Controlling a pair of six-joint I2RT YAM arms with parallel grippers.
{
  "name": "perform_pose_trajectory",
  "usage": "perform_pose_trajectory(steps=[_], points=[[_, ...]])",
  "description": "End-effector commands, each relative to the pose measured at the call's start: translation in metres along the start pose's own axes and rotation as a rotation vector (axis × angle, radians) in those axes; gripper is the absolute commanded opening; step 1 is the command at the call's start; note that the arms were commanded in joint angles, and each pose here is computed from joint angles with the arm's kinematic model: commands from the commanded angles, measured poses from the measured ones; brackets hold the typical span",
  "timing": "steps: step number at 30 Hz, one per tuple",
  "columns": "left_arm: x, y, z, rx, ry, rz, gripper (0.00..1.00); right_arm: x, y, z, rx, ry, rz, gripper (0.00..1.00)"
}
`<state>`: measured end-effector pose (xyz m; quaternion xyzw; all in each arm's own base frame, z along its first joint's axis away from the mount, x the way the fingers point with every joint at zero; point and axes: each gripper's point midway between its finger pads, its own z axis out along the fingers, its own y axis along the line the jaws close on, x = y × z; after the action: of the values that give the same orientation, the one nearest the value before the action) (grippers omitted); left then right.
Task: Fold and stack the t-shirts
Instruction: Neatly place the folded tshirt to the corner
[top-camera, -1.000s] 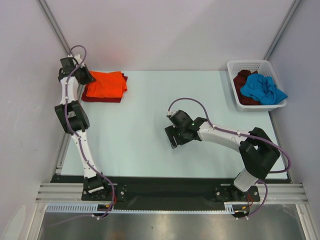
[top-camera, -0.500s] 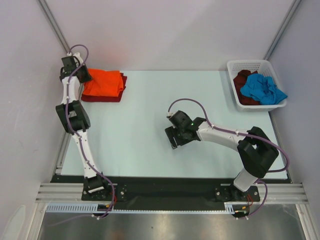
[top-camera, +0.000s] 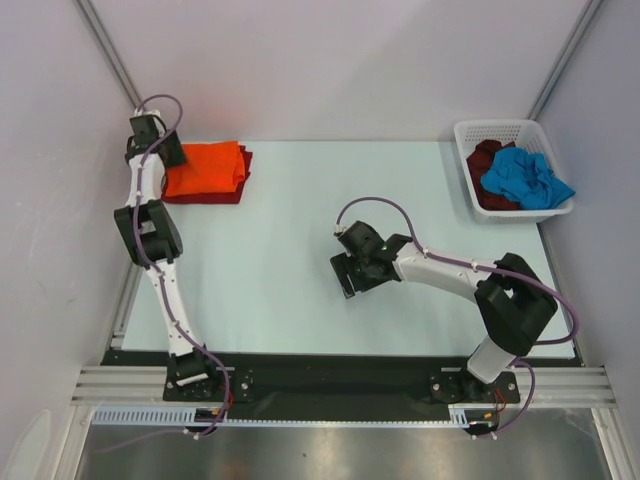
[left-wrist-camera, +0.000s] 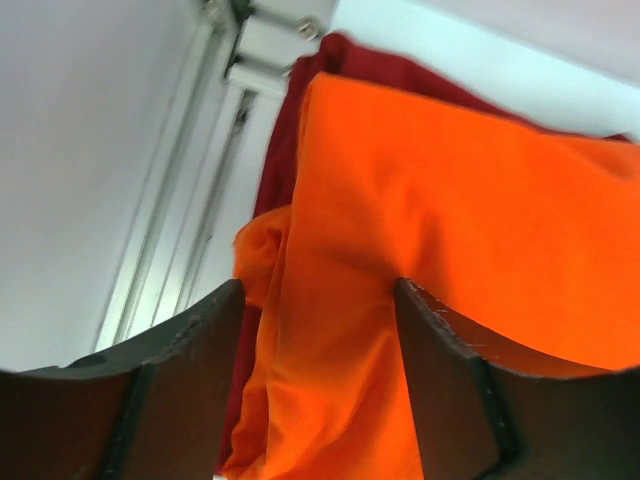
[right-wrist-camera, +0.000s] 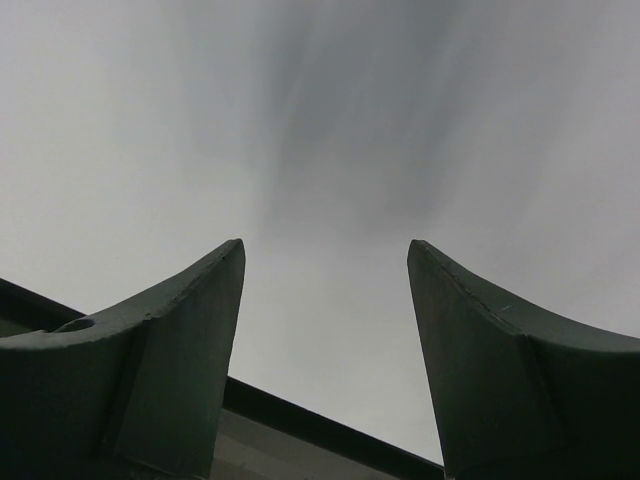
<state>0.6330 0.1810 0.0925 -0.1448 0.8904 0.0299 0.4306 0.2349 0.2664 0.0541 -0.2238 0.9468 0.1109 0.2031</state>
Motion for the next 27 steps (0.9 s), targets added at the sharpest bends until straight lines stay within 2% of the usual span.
perform_pose_trajectory(steps=[1, 3, 9, 13, 15, 16, 18, 19, 22, 24, 25, 27], points=[[-0.058, -0.001, -0.058, -0.158, -0.128, 0.036, 0.68, -0.022, 0.006, -0.017, -0.013, -0.064, 0.003, 0.71], [-0.063, 0.006, -0.071, -0.240, -0.137, 0.034, 0.68, -0.022, 0.004, -0.020, -0.005, -0.070, 0.000, 0.71], [-0.079, -0.005, -0.111, -0.338, -0.164, 0.028, 0.72, -0.023, 0.001, -0.026, -0.016, -0.121, 0.004, 0.71], [-0.078, -0.017, -0.133, -0.312, -0.148, -0.028, 0.72, -0.010, -0.004, -0.022, -0.022, -0.119, -0.004, 0.71], [-0.076, -0.031, -0.143, -0.232, -0.143, -0.089, 0.68, -0.011, -0.005, -0.025, -0.030, -0.142, -0.005, 0.71], [-0.065, -0.036, -0.139, -0.199, -0.115, -0.099, 0.65, -0.010, -0.008, -0.025, -0.027, -0.148, 0.006, 0.71], [-0.066, -0.054, -0.138, -0.097, -0.119, -0.127, 0.47, -0.007, -0.011, -0.026, -0.033, -0.164, 0.027, 0.71], [-0.064, -0.058, -0.137, -0.079, -0.112, -0.137, 0.35, -0.004, -0.015, -0.025, -0.031, -0.160, 0.040, 0.71], [-0.064, -0.070, -0.132, -0.023, -0.090, -0.153, 0.19, -0.005, -0.019, -0.030, -0.027, -0.179, 0.050, 0.71], [-0.060, -0.072, -0.127, -0.018, -0.066, -0.162, 0.12, -0.003, -0.024, -0.032, -0.013, -0.182, 0.061, 0.71], [-0.059, -0.073, -0.121, -0.008, -0.059, -0.163, 0.00, -0.004, -0.024, -0.036, -0.017, -0.193, 0.069, 0.71], [-0.054, -0.088, -0.116, 0.075, -0.038, -0.179, 0.00, -0.004, -0.026, -0.038, -0.012, -0.195, 0.082, 0.71]])
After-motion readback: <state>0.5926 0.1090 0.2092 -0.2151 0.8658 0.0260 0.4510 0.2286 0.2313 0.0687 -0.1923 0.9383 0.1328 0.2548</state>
